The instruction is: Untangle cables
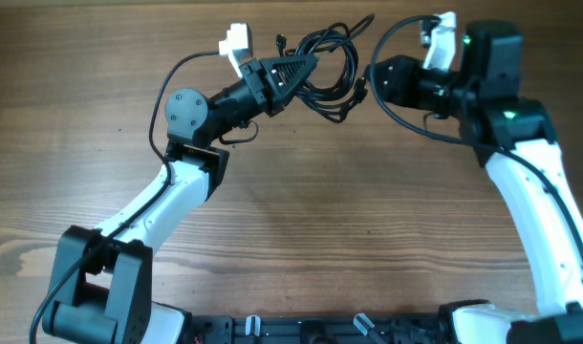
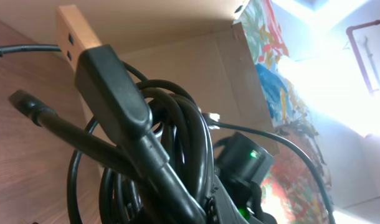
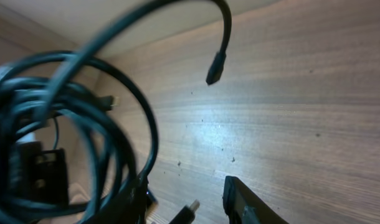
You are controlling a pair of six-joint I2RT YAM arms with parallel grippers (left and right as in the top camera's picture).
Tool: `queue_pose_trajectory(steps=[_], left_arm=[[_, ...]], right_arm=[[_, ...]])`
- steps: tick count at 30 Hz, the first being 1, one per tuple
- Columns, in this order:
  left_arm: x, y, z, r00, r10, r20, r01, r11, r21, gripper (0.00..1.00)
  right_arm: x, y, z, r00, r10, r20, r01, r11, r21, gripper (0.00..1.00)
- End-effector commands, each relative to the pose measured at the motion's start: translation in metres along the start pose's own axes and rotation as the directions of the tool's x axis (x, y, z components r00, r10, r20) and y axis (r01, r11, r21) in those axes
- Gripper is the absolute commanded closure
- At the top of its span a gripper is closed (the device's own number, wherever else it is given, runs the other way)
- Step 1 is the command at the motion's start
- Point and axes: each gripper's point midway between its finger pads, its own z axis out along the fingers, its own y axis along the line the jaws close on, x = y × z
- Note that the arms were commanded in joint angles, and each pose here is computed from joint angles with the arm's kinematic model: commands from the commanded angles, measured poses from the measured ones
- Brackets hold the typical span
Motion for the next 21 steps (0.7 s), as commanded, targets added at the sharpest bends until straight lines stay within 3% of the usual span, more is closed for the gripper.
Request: queue_pose_trajectory(steps=[1,7,14,21], left_arm=[[0.008,-0.017,0.003,0.995,0.091,-0.047,-0.09,0.996,0.028,0.96],[0.011,0.019,0.001,0.992,0.098,-0.078,-0.105,0.99,-0.095,0.96],[0.0,0.0,0.003,0.981,0.194,-0.013,-0.194,0.98,-0.034,0.96],[-0.008,0.0,0.002,0.979,0.202,0.022,-0.201,0.979,-0.042,0.96]], right_arm=[[0.004,0.001,0.018,0.999,0.02,-0.03,-0.021,1.0,-0.016,0.6],[0.007,0.001,0.018,0.998,0.044,-0.045,-0.044,0.999,-0.019,0.61],[0.051,0.013,0.034,0.979,0.062,-0.196,-0.065,0.998,-0.006,0.63],[0.082,0.041,0.048,0.955,0.069,-0.287,-0.082,0.996,-0.034,0.67]])
